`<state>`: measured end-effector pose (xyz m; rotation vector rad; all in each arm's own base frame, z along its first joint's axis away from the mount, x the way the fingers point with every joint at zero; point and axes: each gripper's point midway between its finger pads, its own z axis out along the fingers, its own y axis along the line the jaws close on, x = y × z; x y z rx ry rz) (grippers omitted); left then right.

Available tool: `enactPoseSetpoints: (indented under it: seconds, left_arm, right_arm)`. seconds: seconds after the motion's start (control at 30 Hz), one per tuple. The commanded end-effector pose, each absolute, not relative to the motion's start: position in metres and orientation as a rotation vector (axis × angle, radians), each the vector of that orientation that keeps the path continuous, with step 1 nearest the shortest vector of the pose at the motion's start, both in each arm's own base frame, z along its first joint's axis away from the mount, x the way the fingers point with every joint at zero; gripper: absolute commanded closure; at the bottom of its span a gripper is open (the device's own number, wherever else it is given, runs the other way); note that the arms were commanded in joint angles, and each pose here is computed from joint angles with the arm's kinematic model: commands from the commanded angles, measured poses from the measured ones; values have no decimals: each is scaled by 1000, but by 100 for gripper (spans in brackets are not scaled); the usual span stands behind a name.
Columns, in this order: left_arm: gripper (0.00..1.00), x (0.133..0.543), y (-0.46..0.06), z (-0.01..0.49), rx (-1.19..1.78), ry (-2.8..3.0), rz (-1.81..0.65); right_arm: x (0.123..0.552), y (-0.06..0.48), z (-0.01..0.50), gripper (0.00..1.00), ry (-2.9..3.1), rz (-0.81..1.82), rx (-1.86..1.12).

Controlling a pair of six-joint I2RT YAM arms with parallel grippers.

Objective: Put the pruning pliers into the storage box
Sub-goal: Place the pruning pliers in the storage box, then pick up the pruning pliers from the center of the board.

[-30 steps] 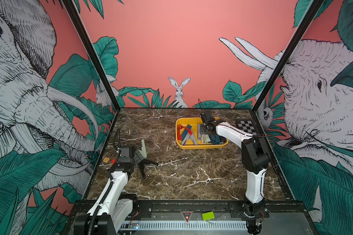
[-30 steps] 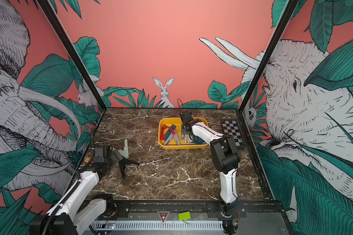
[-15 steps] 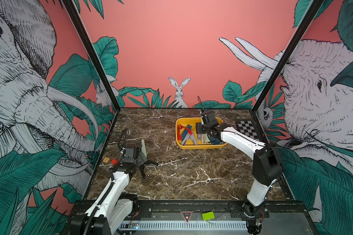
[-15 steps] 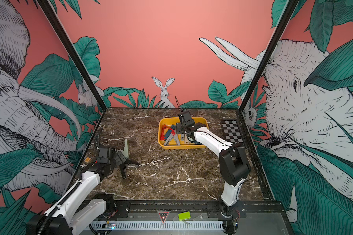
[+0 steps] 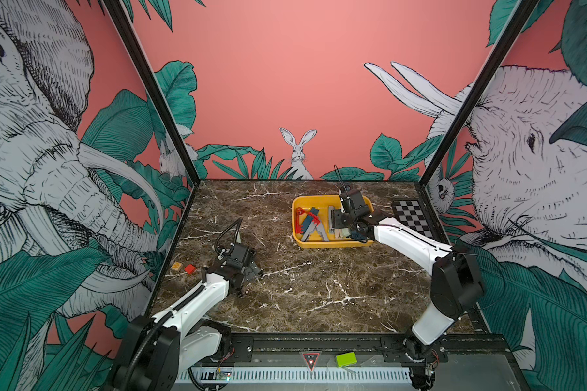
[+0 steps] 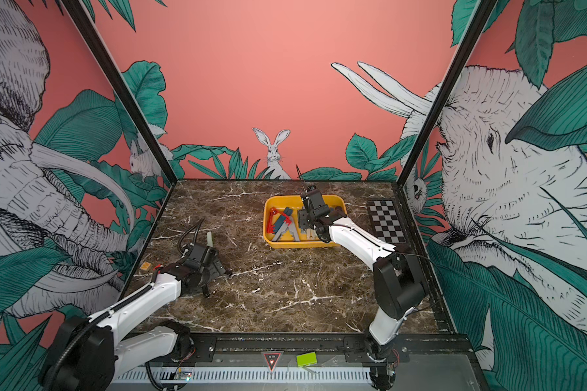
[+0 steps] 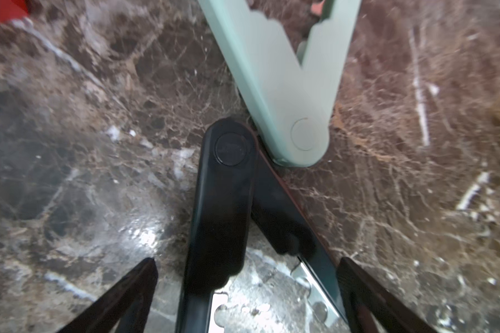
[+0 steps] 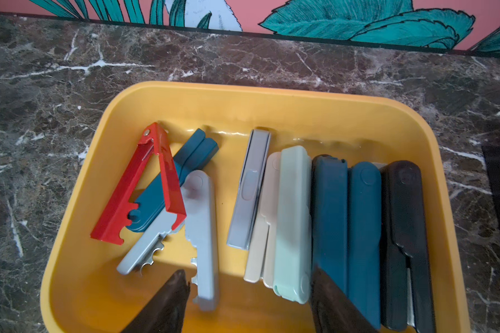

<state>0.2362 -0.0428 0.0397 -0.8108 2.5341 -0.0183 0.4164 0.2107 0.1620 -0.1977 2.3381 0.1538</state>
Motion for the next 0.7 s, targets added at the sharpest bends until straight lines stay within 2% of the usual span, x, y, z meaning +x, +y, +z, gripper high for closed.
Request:
enactPoseSetpoints:
  seconds: [0.0,0.37,0.43,0.5,0.67]
  left_arm:
    - [1,244,-51,40,-869,2526,-60]
    - [2,243,-66,7,-893,2620,-109]
    - [4,237,-69,-4,-909,2654,-108]
    - [12,234,-70,-8,-911,2663,-100]
    - [50,237,-76,0,-888,2630,-125]
  right_arm:
    - [416,198,173,33,2294,121,-173]
    - [410,179,157,32,2325,72,-139]
    - [408,177,173,32,2290,93,-124]
    - [406,176,175,32,2284,98,-123]
    - [401,168,181,31,2266,75,-115]
